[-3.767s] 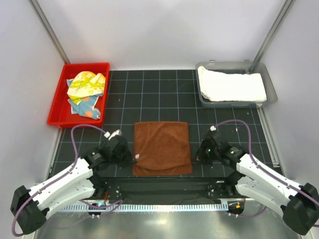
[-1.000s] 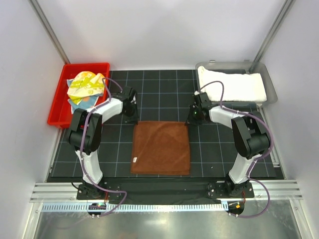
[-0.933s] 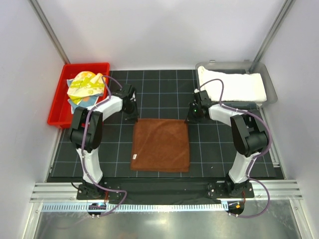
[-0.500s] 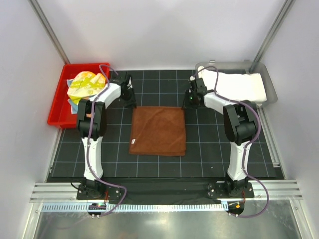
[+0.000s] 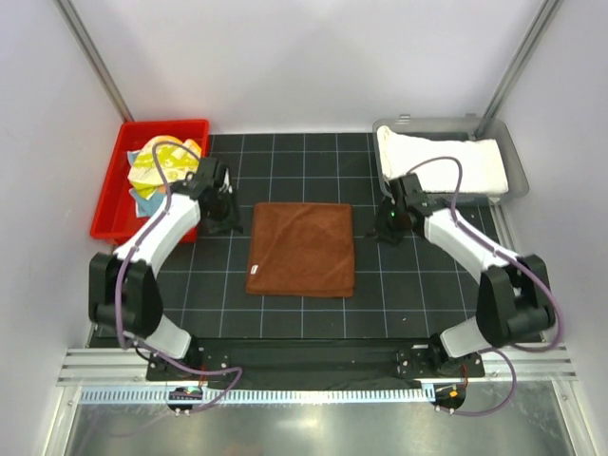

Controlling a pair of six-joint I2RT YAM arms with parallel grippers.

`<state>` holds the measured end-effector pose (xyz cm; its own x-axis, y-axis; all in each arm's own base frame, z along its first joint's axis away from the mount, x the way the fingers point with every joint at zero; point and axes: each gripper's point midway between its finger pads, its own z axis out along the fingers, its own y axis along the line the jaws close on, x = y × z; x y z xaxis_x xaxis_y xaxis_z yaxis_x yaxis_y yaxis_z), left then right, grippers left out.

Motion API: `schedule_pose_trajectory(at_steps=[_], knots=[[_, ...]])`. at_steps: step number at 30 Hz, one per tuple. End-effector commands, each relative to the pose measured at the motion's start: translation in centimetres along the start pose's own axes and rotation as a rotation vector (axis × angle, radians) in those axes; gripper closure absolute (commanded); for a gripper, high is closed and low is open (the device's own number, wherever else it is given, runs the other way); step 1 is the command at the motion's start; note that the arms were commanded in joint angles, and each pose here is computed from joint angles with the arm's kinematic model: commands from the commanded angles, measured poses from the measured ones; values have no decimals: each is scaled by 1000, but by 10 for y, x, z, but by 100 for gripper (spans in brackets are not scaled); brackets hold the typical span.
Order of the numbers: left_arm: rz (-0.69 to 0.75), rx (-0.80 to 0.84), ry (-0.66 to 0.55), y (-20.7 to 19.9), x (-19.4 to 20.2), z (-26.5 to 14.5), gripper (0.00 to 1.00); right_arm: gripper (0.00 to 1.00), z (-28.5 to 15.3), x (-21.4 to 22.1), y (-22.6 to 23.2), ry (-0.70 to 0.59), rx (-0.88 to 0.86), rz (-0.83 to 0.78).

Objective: Fold and stack the towels
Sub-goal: Fold the towel

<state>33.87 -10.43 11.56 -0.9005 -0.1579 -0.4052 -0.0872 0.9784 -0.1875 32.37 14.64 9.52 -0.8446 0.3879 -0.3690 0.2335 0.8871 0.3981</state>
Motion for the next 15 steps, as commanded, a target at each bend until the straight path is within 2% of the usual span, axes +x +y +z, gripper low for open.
schedule_pose_trajectory(at_steps=[1,2,6,10,15], knots=[[8,191,39,-41,48,-10,57,59,-11,59,-17,101,22,145],[-1,186,92,-36,76,-2,57,59,-13,63,-14,90,3,177],[-30,208,97,-38,110,-1,57,60,-14,94,-7,80,-28,188],[-78,212,88,-33,120,3,57,60,-4,115,0,106,-21,194],[-107,247,97,-38,128,13,55,60,7,118,0,73,-30,221]])
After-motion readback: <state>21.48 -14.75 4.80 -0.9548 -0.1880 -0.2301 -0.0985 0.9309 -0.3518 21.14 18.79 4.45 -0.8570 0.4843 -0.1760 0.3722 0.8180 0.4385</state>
